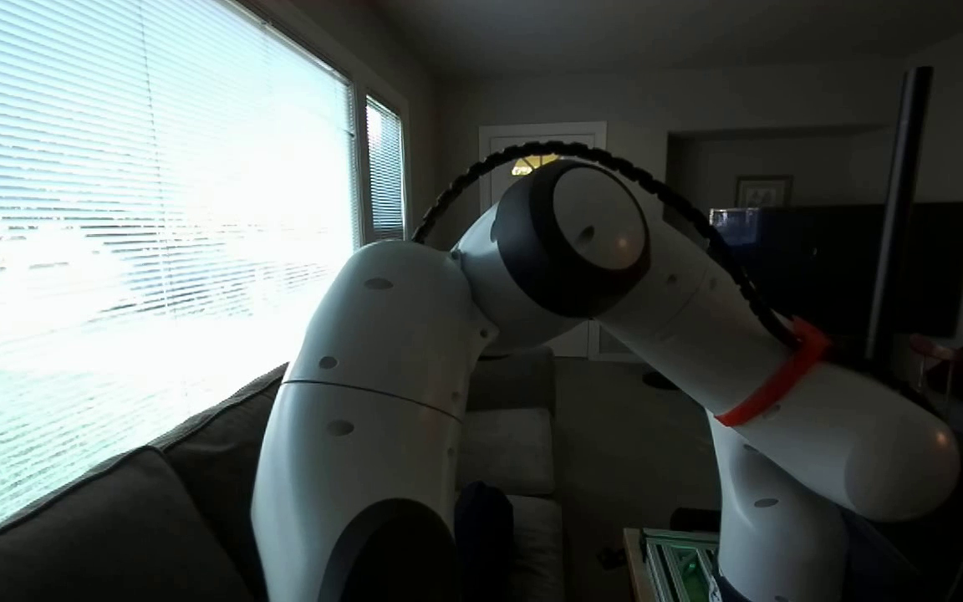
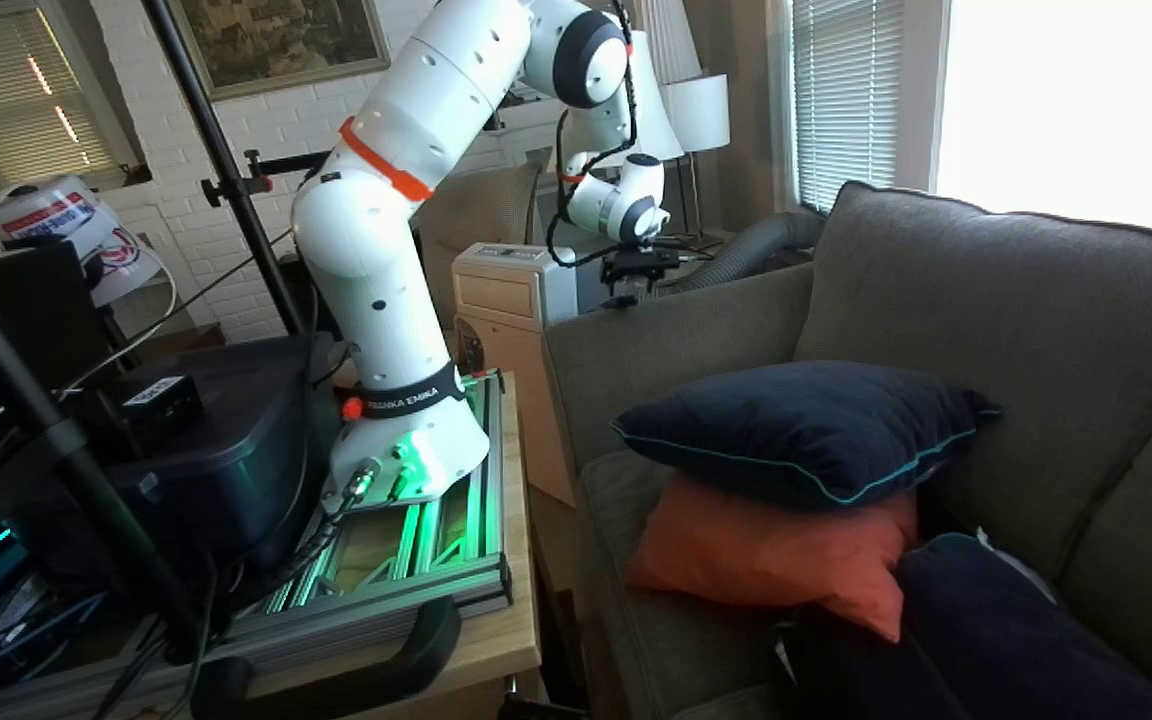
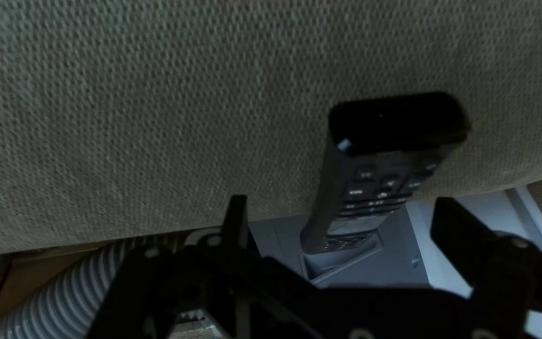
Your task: Remove the remote control from the pillow and place it on the left armrest of the sofa.
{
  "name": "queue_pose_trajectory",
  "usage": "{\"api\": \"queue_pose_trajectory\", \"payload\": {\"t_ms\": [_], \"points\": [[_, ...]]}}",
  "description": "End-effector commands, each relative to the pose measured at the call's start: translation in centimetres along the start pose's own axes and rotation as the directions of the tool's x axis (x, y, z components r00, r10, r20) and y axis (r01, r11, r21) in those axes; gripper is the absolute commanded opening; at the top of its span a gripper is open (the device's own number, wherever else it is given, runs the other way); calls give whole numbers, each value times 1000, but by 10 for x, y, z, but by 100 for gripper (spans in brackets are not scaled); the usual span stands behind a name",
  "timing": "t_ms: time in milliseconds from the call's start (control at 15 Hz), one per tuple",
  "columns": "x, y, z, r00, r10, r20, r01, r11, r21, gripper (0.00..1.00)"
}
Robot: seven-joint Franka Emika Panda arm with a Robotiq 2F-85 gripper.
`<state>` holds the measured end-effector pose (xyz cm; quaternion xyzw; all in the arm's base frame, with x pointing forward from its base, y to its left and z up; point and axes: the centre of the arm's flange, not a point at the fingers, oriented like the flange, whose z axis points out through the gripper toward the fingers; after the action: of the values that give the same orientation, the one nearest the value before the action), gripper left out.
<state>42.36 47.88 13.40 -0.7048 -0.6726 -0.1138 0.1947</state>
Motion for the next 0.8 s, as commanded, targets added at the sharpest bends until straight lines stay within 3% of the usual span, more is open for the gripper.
{"api": "queue_pose_trajectory", "payload": {"t_ms": [0,333,533,733], "points": [[-6,15,-20,993,118,-12,-118,992,-36,100],[-19,38,-56,959,282,-31,-284,954,-96,100],[-26,50,-81,924,383,-20,-382,914,-140,100],[-37,58,-103,868,497,0,-488,853,-185,100]]}}
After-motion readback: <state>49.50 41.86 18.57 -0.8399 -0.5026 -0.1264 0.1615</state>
